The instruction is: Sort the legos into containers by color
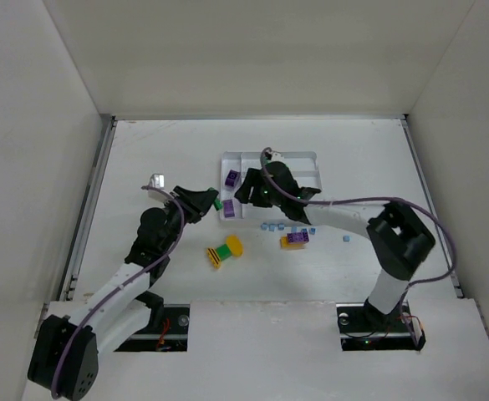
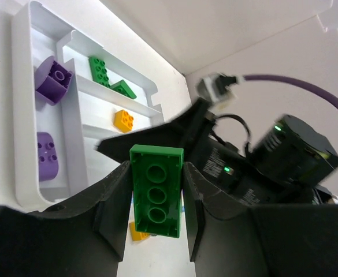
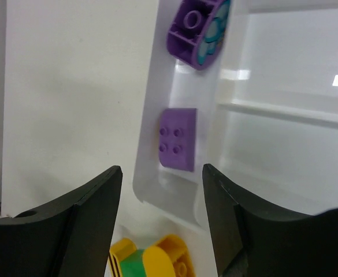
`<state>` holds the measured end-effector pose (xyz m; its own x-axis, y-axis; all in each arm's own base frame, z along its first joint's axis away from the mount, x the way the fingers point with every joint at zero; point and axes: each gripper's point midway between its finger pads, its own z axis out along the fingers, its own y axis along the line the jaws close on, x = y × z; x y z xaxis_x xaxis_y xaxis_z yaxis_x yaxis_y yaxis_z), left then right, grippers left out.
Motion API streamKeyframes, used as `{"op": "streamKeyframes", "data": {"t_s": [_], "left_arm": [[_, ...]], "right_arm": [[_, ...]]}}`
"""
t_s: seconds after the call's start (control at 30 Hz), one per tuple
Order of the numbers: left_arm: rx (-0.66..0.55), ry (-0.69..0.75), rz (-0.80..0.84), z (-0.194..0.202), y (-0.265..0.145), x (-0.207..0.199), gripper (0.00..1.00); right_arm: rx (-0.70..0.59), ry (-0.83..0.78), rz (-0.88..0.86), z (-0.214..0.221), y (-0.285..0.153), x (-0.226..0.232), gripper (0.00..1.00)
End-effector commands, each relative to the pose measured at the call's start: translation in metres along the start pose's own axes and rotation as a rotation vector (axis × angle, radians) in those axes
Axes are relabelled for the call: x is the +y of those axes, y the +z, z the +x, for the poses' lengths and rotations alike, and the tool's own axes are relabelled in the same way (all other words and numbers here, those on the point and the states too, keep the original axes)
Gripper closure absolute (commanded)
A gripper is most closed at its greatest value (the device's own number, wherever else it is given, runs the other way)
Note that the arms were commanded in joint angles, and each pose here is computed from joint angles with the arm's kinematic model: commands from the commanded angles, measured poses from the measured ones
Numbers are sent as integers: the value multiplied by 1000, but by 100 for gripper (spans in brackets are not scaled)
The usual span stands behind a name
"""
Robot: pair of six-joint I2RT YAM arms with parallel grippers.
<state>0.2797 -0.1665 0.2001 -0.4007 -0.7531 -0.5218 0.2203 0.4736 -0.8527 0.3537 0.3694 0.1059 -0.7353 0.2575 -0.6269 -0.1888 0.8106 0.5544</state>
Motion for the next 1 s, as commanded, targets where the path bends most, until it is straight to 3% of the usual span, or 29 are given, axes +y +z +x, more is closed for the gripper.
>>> {"op": "streamKeyframes", "data": {"t_s": [0.0,0.17,0.33,0.67,0.97], "left_arm": [[-26,42,57,-13,20,-34,78],[-20,68,-55,2,66,-33,77],[-9,76,-149,24,127,-32,76],[-121,-114,-387,29,219,20,74],[-178,-225,-558,38,252,55,68]], "right_arm": [[-235,38,-84,-70,-53,8,36],[-394,99,-23,-93,-116,-58,37],[-456,122,8,-86,-153,-97,37],[-472,107,-11,-73,-160,-103,37],[-470,115,-60,-71,-166,-95,37]]}}
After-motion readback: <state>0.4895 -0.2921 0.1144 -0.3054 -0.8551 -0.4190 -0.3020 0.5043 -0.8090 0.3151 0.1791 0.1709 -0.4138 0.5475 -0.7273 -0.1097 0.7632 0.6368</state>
